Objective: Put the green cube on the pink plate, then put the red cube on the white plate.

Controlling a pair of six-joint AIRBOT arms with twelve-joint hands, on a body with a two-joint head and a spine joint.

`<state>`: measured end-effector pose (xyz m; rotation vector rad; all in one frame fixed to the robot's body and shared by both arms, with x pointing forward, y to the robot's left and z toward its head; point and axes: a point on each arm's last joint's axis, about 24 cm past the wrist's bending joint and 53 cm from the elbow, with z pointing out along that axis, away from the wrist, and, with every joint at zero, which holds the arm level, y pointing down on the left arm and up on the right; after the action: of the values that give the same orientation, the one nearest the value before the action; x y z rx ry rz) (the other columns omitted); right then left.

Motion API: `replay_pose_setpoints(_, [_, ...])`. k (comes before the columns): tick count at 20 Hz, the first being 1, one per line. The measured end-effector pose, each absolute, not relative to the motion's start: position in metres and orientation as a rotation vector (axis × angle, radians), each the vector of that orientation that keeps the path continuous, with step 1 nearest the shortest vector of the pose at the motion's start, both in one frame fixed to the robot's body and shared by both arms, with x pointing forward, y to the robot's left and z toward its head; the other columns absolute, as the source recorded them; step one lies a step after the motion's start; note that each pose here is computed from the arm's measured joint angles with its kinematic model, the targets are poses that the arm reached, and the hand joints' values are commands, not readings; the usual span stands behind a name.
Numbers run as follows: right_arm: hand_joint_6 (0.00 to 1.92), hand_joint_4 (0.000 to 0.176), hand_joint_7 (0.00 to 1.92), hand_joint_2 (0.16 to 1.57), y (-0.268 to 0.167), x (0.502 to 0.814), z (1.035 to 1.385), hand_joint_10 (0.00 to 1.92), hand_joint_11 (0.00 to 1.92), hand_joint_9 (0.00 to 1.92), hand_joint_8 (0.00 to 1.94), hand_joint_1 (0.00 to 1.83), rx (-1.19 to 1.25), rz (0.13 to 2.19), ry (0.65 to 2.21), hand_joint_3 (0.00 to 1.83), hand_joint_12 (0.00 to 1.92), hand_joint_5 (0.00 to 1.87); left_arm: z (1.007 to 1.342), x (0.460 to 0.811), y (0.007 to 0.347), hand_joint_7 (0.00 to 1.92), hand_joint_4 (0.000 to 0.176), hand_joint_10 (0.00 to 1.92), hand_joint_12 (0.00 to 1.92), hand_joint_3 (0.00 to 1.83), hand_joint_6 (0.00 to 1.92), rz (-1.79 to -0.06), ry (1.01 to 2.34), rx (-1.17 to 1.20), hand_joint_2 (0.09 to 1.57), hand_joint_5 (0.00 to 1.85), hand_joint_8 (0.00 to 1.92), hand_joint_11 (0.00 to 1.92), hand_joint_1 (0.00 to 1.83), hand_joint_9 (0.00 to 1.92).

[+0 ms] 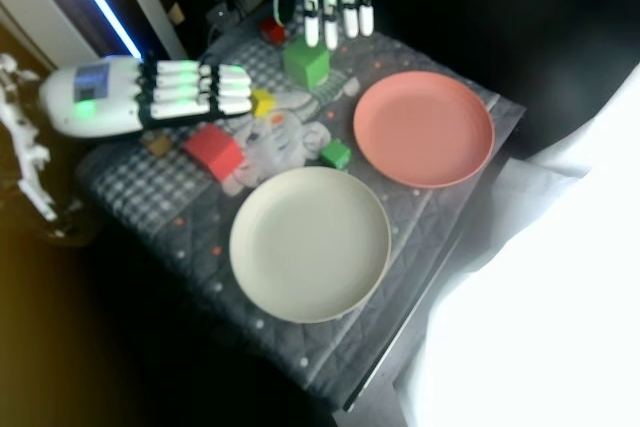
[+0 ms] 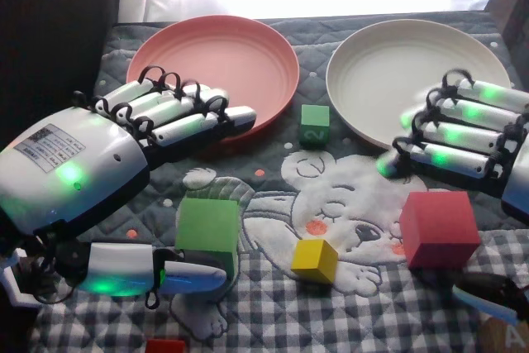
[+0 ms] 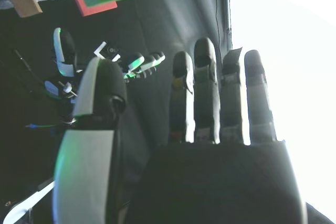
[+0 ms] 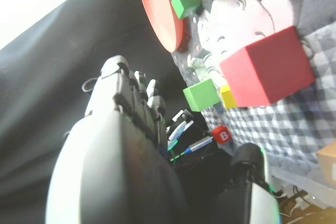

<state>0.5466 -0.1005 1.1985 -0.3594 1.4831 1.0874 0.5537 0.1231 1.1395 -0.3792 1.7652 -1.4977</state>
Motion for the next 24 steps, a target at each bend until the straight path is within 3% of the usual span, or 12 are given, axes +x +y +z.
replay_pose_setpoints(5, [0.92,0.000,0.22,0.59,-0.101,0.547,1.199,1.13,0.00,0.05,0.81,0.76,-0.358,1.088,1.482,0.66,1.59,0.15,1.140,0.554,0.123,0.15,0.099,0.01,0.67,0.00,0.00,-1.497,1.765,-0.379,0.95,0.19,0.00,0.00,0.50,0.18])
replay_pose_setpoints(7, [0.98,0.000,0.18,0.57,-0.100,0.547,1.199,1.18,0.00,0.01,0.88,0.78,-0.358,1.088,1.482,0.71,1.61,0.13,1.135,0.555,0.122,0.20,0.062,0.02,0.75,0.00,0.01,-1.497,1.771,-0.380,0.96,0.23,0.01,0.00,0.50,0.24])
replay_pose_setpoints(8, [0.98,0.000,0.18,0.57,-0.100,0.547,1.199,1.19,0.00,0.01,0.89,0.77,-0.358,1.090,1.482,0.71,1.62,0.13,1.130,0.556,0.120,0.23,0.056,0.02,0.80,0.00,0.01,-1.494,1.785,-0.386,0.96,0.24,0.01,0.00,0.50,0.26])
replay_pose_setpoints(9, [0.99,0.000,0.17,0.59,-0.100,0.546,1.198,1.18,0.00,0.02,0.89,0.76,-0.358,1.091,1.482,0.70,1.61,0.12,1.126,0.558,0.119,0.24,0.071,0.02,0.82,0.00,0.00,-1.486,1.798,-0.388,0.97,0.24,0.01,0.00,0.54,0.27])
replay_pose_setpoints(11, [0.91,0.000,0.20,0.62,-0.100,0.547,1.198,1.13,0.00,0.04,0.82,0.77,-0.357,1.090,1.482,0.63,1.57,0.14,1.113,0.559,0.118,0.31,0.021,0.03,1.02,0.00,0.01,-1.463,1.843,-0.391,0.99,0.29,0.01,0.00,0.58,0.34])
replay_pose_setpoints(12, [0.91,0.000,0.20,0.62,-0.100,0.547,1.198,1.13,0.00,0.04,0.82,0.77,-0.357,1.090,1.483,0.63,1.57,0.14,1.110,0.559,0.117,0.31,0.021,0.03,1.02,0.00,0.01,-1.459,1.852,-0.394,0.99,0.29,0.01,0.00,0.58,0.34])
replay_pose_setpoints(13, [0.95,0.000,0.19,0.62,-0.099,0.546,1.198,1.19,0.00,0.04,0.89,0.77,-0.357,1.093,1.481,0.64,1.62,0.15,1.102,0.560,0.117,0.34,0.002,0.03,1.11,0.00,0.01,-1.445,1.876,-0.399,1.00,0.30,0.01,0.00,0.54,0.36])
replay_pose_setpoints(19, [0.99,0.000,0.13,0.62,-0.099,0.546,1.198,1.15,0.00,0.00,0.91,0.74,-0.357,1.093,1.482,0.65,1.61,0.12,1.086,0.564,0.113,0.39,0.000,0.04,1.24,0.00,0.01,-1.419,1.925,-0.395,1.01,0.36,0.01,0.00,0.55,0.42])
replay_pose_setpoints(20, [0.98,0.000,0.13,0.62,-0.099,0.546,1.198,1.08,0.00,0.00,0.88,0.77,-0.357,1.092,1.482,0.63,1.57,0.12,1.085,0.565,0.112,0.42,0.000,0.05,1.26,0.00,0.01,-1.421,1.923,-0.397,1.02,0.37,0.02,0.00,0.57,0.45])
replay_pose_setpoints(24, [1.04,0.000,0.10,0.59,-0.099,0.546,1.198,1.16,0.00,0.00,0.96,0.81,-0.357,1.092,1.481,0.68,1.67,0.11,1.084,0.569,0.113,0.57,0.000,0.10,1.40,0.01,0.04,-1.417,1.925,-0.399,1.11,0.50,0.04,0.02,0.75,0.56])
